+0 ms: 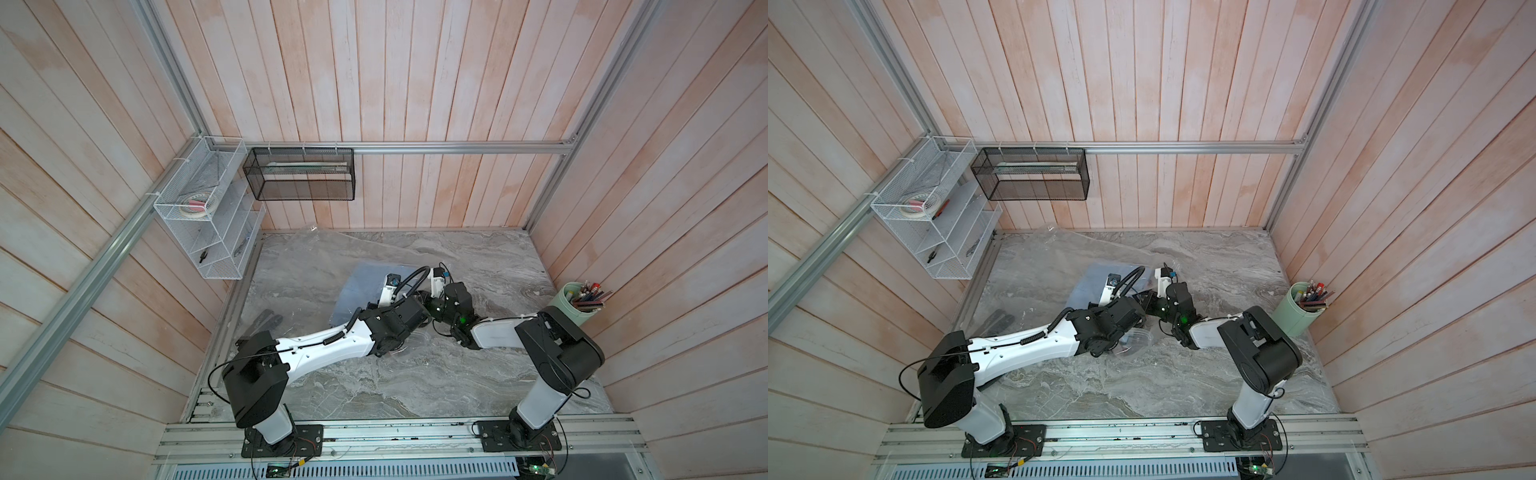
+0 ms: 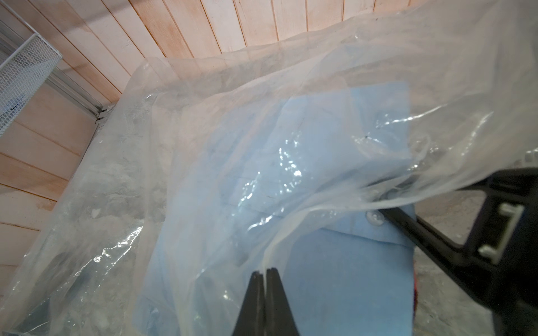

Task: Take the shirt out of the vacuum bag
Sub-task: Take out the shirt from the vacuum bag.

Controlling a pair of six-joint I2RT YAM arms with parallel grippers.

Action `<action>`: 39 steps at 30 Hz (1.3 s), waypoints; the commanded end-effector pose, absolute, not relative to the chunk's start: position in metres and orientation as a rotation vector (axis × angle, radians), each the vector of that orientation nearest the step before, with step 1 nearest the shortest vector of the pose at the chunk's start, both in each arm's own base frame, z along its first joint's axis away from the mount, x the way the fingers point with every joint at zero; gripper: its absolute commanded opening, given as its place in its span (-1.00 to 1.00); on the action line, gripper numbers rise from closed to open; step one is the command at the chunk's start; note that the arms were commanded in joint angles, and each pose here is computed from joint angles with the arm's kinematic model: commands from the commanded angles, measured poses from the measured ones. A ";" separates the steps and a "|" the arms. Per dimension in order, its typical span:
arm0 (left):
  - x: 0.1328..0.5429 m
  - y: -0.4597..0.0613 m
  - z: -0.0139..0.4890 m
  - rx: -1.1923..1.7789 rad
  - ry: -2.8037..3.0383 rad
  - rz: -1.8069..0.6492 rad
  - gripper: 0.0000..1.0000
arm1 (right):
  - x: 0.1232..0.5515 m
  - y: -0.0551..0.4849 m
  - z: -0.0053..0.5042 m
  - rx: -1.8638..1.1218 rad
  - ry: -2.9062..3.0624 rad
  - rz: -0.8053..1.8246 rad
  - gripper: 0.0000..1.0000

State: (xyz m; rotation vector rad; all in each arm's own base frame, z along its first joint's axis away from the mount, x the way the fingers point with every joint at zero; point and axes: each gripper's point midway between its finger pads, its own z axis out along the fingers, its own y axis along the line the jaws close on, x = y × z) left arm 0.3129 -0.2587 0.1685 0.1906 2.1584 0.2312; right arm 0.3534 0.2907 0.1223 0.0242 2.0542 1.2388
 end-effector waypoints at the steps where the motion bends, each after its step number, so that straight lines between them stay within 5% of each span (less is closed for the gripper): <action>1: 0.312 -0.248 0.182 0.125 2.119 0.235 -1.00 | 0.349 0.280 0.131 0.026 2.031 1.247 -1.00; 39: 0.326 -0.231 0.204 0.033 2.080 0.214 -1.00 | 0.320 0.227 0.240 -0.068 1.894 1.166 -1.00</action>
